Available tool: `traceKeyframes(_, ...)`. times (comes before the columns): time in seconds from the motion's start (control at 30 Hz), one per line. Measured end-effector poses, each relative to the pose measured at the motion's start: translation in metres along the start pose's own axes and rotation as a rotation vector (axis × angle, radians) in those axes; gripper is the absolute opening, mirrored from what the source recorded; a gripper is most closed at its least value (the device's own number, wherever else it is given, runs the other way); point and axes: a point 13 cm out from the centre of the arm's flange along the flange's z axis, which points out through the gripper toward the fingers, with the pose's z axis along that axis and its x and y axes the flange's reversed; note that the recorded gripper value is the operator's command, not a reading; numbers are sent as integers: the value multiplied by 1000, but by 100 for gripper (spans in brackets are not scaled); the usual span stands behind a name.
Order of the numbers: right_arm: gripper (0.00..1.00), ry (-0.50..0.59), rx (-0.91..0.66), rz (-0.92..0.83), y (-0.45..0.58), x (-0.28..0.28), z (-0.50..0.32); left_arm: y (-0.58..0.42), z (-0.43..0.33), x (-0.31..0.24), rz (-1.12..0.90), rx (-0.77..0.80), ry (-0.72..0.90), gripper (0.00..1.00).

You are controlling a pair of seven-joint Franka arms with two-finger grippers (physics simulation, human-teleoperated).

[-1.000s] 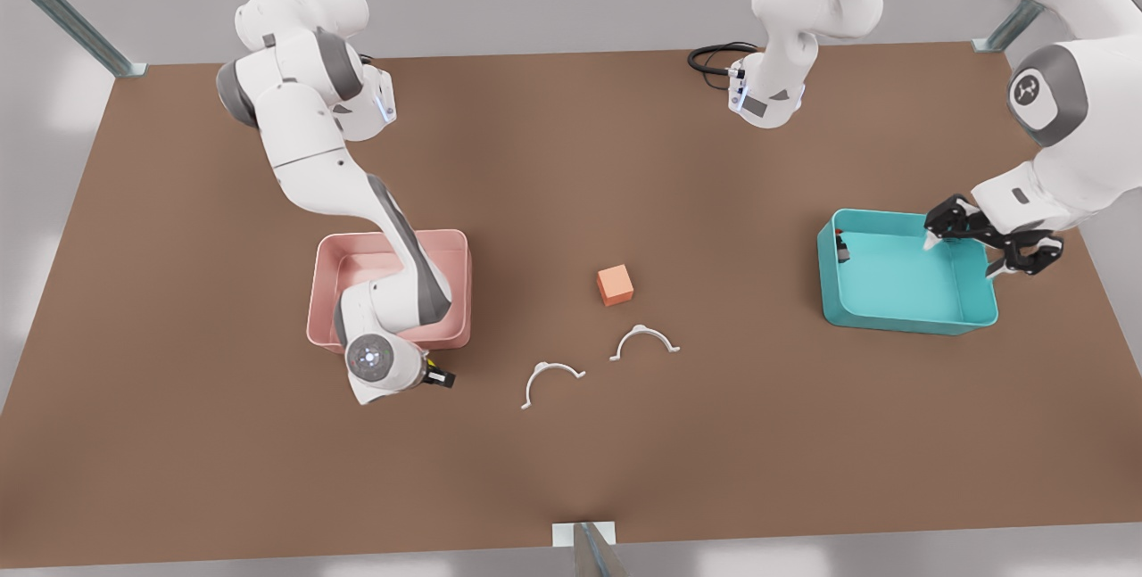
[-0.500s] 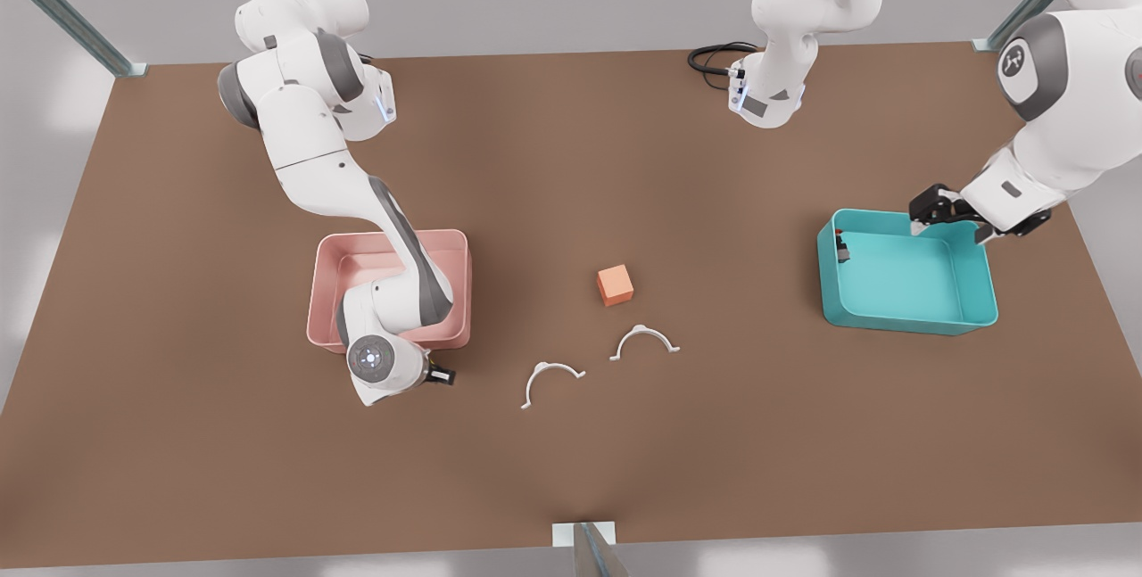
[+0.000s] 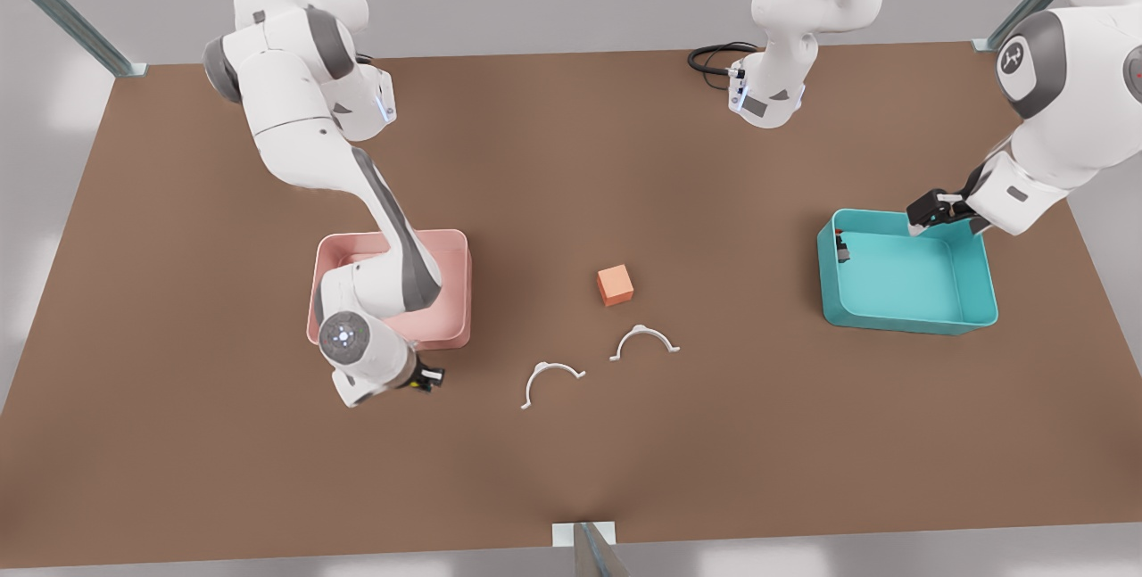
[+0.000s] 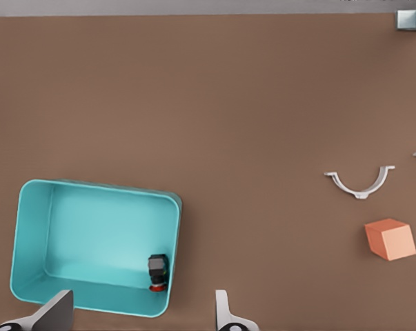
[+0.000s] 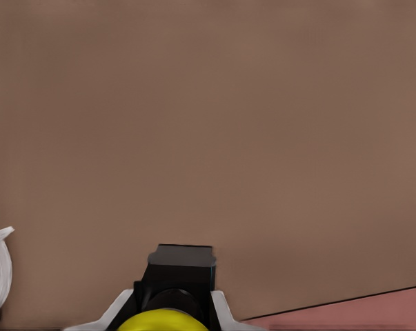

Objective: Place the red button in the blue storage box with the left arm, and place the yellow button in the pink storage box with the right arm

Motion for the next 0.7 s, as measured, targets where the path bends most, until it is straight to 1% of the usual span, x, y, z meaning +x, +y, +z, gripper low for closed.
traceKeyframes(0.1,25,-57,-11,-41,5,-3,-63,-1,-1,1,-23,1,1,100)
traceKeyframes(0.17,25,-46,2,-68,4,15,-81,-3,0,1,-35,2,3,100)
traceKeyframes(0.3,25,44,41,-123,-8,85,-58,-12,1,2,-49,4,7,100)
traceKeyframes(0.47,25,76,56,-165,-17,150,-46,-14,1,3,-73,4,13,100)
traceKeyframes(0.5,34,77,58,-166,-21,156,-44,-14,1,3,-78,5,14,100)
traceKeyframes(0.53,69,75,61,-167,-23,159,-43,-14,1,3,-82,6,14,100)
traceKeyframes(0.57,100,72,66,-167,-24,160,-42,-14,0,4,-86,7,13,100)
traceKeyframes(0.7,100,52,97,-163,-32,154,-42,-18,-1,4,-95,9,11,100)
